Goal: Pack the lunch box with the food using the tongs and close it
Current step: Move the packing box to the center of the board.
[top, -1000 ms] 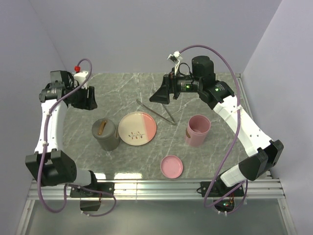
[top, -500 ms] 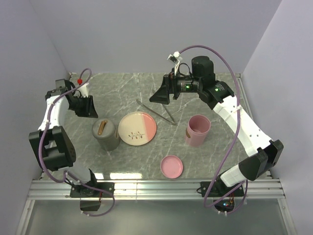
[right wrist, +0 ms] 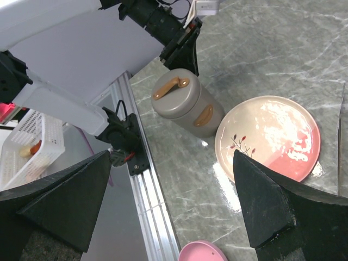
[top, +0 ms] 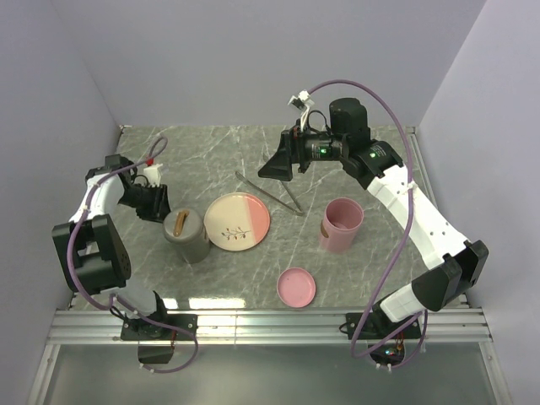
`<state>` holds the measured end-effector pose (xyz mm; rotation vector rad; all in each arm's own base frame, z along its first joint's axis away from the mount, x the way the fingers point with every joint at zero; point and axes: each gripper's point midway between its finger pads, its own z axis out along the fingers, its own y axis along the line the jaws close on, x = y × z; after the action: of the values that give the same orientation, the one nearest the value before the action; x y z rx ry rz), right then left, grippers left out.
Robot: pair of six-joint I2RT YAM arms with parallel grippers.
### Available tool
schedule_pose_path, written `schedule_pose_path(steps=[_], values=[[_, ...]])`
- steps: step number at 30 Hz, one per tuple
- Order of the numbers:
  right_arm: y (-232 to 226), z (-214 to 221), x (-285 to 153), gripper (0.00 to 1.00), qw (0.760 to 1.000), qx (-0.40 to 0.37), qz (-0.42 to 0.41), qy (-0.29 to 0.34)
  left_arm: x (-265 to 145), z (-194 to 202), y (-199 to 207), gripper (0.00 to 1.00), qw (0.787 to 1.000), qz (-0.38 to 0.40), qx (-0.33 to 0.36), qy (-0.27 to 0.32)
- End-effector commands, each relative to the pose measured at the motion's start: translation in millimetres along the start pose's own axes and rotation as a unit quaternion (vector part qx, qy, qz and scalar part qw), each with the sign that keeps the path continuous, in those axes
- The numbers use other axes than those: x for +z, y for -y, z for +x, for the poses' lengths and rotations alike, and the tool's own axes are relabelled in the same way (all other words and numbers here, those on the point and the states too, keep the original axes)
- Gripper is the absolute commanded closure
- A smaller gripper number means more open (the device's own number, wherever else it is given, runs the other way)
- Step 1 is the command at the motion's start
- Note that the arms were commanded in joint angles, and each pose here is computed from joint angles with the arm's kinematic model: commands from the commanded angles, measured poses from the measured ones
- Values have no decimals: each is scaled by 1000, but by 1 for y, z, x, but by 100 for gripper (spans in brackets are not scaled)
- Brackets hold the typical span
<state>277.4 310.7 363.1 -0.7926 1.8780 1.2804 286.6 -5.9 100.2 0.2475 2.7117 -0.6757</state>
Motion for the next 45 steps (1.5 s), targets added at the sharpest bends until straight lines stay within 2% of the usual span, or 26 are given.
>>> schedule_pose_path(steps=[1,10,21,24,29,32,35,39,40,42,44,45], values=[[-3,-6,-3,0,1000,-11,-3,10,-4,9,22,65,999,47,16,-1],[-3,-7,-3,0,1000,-11,-3,11,3,29,42,65,996,86,21,-32],[-2,-7,-3,0,1000,-11,-2,11,15,37,77,63,987,114,93,-58],[-2,-6,-3,0,1000,-12,0,10,17,33,86,62,985,130,107,-40],[-2,-5,-6,0,1000,-16,3,11,4,7,86,58,977,123,167,53],[-2,-3,-7,0,1000,-17,5,10,-14,-9,85,52,958,133,227,117],[-2,-3,-8,0,1000,-19,7,10,-27,-16,73,49,940,123,283,142],[-2,-3,-10,0,1000,-21,9,13,-43,-12,49,46,922,117,347,127],[-2,-1,-9,0,1000,-19,9,11,-42,5,49,44,905,152,383,104],[-1,-2,-10,0,1000,-19,10,10,-47,4,28,40,898,135,406,107],[1,-2,-9,0,1000,-17,11,10,-47,13,17,39,876,113,459,96],[0,-2,-8,0,1000,-17,10,9,-39,32,16,39,864,119,483,78]])
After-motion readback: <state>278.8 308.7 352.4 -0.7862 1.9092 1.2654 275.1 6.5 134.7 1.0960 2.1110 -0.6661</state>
